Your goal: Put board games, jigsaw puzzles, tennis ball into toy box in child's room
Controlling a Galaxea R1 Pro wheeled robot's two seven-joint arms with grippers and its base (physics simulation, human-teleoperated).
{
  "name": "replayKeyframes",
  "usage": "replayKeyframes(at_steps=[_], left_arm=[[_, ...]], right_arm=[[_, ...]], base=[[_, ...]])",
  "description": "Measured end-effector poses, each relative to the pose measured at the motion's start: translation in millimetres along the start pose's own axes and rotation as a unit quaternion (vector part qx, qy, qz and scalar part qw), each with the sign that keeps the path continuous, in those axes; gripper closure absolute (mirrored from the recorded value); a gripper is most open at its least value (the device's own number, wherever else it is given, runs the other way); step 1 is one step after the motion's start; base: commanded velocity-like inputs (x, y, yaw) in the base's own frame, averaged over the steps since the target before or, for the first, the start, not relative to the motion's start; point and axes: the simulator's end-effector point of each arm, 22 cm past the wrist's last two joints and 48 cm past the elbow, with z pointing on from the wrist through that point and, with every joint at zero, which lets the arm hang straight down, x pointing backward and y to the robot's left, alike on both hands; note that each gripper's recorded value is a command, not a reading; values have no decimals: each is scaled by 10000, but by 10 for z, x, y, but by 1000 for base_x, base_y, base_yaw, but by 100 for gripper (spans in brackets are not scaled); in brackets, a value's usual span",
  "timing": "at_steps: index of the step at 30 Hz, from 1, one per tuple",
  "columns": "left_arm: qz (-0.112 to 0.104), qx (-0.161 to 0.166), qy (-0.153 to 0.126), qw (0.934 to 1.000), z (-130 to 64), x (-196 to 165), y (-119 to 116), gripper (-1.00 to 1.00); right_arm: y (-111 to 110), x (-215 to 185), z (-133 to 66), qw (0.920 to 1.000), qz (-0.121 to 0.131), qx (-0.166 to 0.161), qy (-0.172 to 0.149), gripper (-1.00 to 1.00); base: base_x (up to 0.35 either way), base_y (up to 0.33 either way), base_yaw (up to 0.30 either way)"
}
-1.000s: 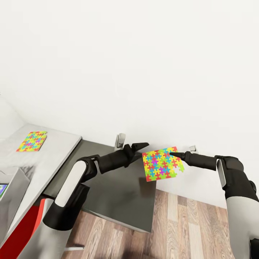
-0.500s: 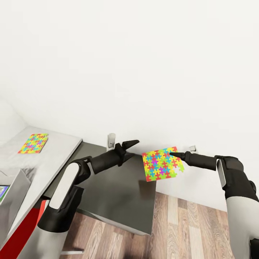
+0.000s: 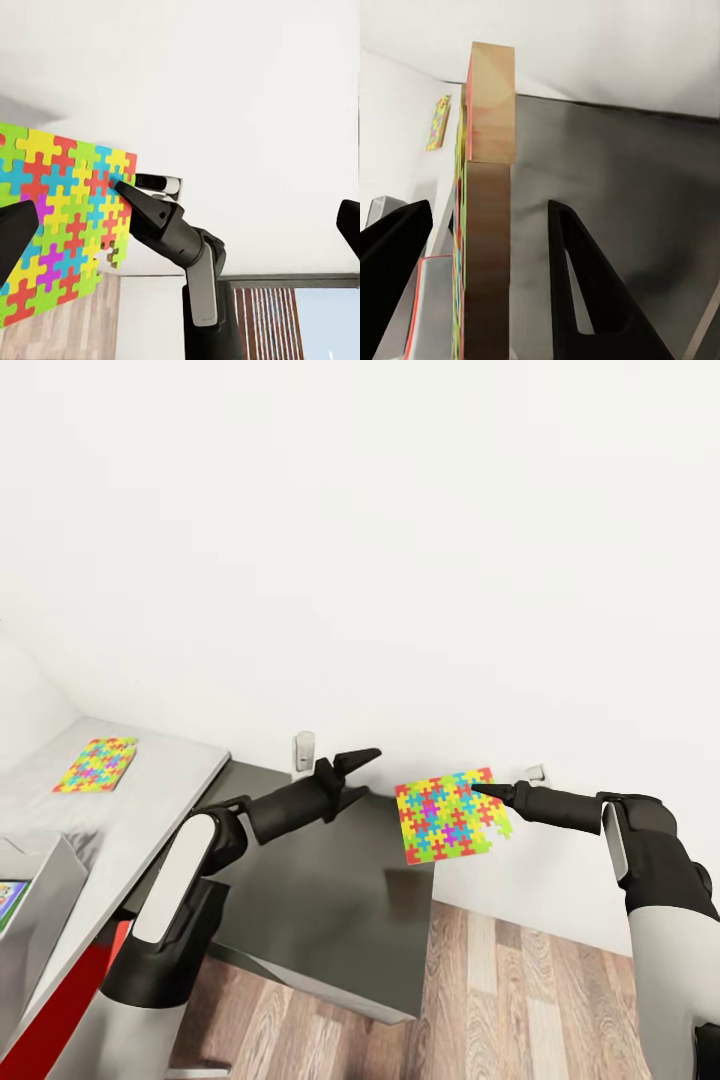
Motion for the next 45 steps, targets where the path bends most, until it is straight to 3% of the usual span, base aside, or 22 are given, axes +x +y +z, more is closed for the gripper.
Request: replayKeyframes(at_steps=[45], left_arm=[[303,136,-165,9993,-170,-79,-368,-100]], right_arm=[[375,-199,-191,9993,-289,-115,-207,100]], base=[[0,0,0]])
